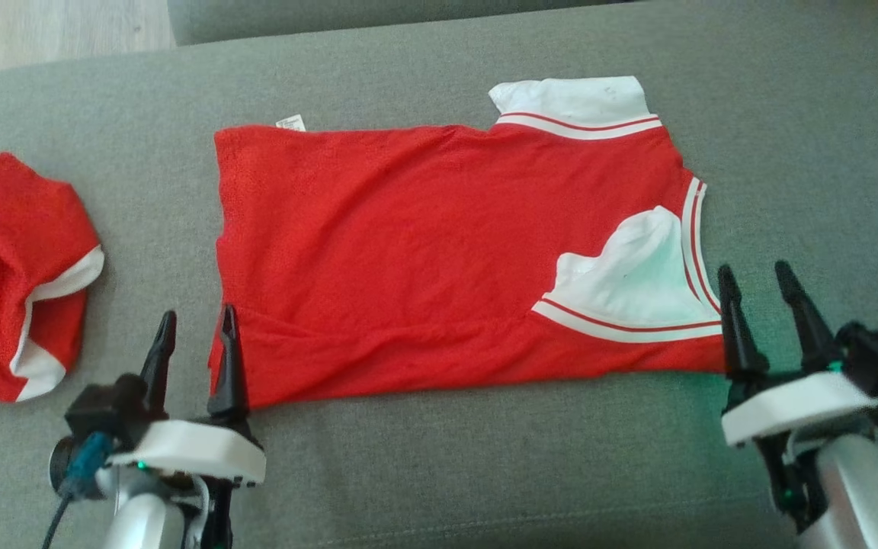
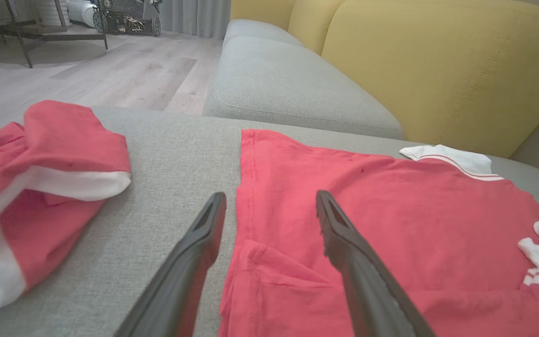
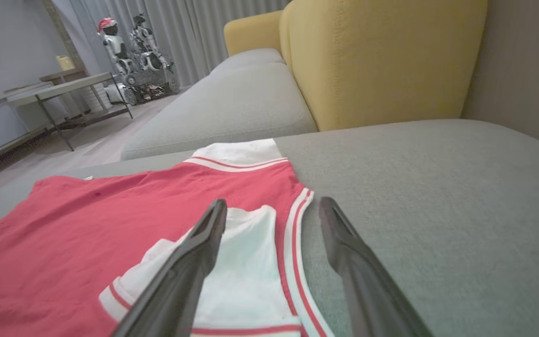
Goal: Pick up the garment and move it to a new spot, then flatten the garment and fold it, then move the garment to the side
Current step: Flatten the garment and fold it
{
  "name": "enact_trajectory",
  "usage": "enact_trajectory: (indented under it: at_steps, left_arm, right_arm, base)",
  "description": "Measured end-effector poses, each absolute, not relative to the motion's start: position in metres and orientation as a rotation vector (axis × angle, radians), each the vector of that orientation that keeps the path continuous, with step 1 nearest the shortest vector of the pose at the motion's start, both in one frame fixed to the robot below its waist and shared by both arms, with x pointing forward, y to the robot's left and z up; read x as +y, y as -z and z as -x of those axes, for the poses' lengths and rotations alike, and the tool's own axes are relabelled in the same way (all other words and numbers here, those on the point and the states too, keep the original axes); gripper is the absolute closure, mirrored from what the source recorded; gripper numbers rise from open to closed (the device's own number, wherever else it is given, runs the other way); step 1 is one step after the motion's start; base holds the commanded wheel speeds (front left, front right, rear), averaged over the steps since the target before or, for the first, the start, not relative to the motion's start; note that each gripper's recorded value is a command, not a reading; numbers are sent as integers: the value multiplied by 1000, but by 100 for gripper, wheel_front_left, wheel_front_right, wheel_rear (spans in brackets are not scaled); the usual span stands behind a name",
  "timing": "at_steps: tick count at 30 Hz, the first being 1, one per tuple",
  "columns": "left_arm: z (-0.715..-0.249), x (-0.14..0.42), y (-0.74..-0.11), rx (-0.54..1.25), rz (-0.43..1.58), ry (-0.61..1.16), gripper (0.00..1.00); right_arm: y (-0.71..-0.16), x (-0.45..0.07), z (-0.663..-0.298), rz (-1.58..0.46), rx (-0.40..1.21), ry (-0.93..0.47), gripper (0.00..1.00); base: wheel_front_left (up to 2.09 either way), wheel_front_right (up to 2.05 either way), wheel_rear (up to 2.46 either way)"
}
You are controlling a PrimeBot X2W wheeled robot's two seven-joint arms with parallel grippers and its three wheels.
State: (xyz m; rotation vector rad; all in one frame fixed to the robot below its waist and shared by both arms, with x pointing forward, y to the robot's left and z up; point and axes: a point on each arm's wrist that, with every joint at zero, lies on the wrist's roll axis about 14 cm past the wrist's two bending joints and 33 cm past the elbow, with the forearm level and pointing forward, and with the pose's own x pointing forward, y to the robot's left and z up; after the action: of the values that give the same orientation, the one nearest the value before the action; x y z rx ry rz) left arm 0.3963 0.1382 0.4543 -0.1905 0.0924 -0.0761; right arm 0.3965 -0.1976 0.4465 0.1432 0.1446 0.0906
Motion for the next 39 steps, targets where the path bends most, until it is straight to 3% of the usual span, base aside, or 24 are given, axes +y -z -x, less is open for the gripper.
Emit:
enact_trajectory:
  at_steps: [9,23,33,39]
  left_arm:
    - [-375,139,-445,125,161,71,0]
    - [-372,144,-437,149,157,61,0]
    - [-373,131,-393,316,182,80,0]
    - [-371,130,-365,434,220,67,0]
  right_arm:
    - [-452,-190,-374,-164,159,-66,0]
    - [-452,-181,-374,-169,188,-84,0]
    - [-386,-176,-358,-142,454,-99,0]
    - [-369,-184,-365,-124,512,-78,0]
  base:
    - [0,0,0]
    - [0,0,0]
    - [0,0,0]
    - [0,0,0]
